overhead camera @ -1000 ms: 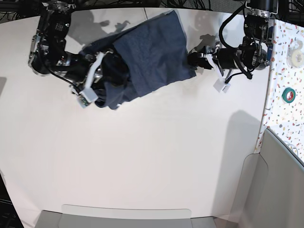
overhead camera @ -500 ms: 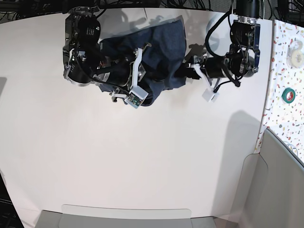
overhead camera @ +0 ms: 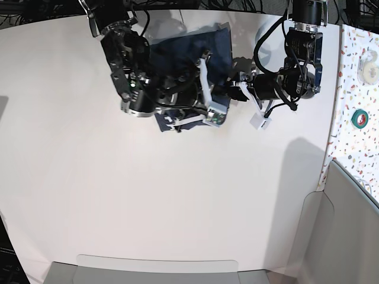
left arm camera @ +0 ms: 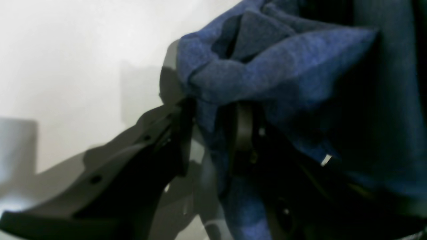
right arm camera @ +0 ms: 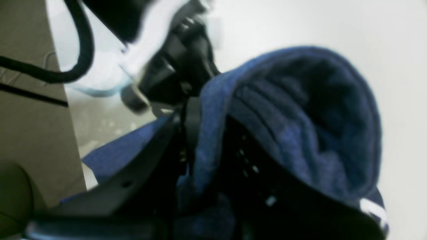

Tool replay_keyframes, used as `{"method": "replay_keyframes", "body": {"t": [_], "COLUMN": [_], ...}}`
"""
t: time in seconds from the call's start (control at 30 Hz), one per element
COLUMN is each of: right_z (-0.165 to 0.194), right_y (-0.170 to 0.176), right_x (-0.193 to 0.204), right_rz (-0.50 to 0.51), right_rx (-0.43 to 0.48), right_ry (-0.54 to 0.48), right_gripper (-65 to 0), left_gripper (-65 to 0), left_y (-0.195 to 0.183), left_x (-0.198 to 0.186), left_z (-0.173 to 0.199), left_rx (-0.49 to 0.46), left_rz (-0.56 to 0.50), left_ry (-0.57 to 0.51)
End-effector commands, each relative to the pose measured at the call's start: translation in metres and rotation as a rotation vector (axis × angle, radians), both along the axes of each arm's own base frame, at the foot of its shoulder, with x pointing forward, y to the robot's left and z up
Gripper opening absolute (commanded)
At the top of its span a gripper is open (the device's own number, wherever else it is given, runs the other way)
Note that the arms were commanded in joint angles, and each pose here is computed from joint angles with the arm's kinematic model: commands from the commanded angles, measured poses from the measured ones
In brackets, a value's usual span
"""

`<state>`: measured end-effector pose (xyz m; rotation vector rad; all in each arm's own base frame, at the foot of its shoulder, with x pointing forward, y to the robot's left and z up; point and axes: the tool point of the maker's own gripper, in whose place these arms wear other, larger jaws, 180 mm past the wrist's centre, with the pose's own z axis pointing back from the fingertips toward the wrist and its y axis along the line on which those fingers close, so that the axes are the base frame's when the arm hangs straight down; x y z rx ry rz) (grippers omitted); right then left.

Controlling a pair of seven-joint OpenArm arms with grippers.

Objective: Layout the t-shirt on the table in an organized manner, then fold the t-shirt properly
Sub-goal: 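Fold the held end over toward the left gripper with the right gripper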

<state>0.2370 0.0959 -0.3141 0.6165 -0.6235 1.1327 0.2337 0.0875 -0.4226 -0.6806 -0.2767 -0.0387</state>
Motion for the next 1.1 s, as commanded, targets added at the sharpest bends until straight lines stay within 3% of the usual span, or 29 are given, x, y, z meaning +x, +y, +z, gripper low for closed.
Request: {"method": "replay_keyframes", "body": {"t": [0.0,0.27,0.33,0.57,0.63,1.07], "right_z": [0.013,0.009,0.007,0.018,0.024,0.052], "right_y": [0.008,0.012,0.010,0.019,0.024,0.082], "right_x": [0.006,0.007,0.008,0.012,0.013,-0.019], "right_rz": [0.012,0.015,0.011,0.018,0.021,0.281], "right_rx": [0.039,0.023,0.013,0.040,0.056,0.048], "right_ry": [-0.034,-0.030,-0.035,-0.054,-0.060,-0.189], "right_gripper": [-65.0,-64.3,-58.5,-25.8,-21.1,-20.3], "left_gripper": [-46.9,-46.9,-46.8,-46.7,-46.7,-46.7], "left_y": [0.022,0.022,0.022,0.022,0.023,0.024], "left_x": [-0.012,-0.012,-0.012,-0.009,-0.002,0.010], "left_z": [-0.017,-0.017,-0.017,-0.015,-0.012,-0.004], "left_rx": [0.125,0.125,0.125,0.125,0.128,0.132], "left_rz": [-0.013,-0.012,-0.012,-0.012,-0.011,-0.014], "left_ry": [0.062,0.061,0.061,0.054,0.037,0.010]}}
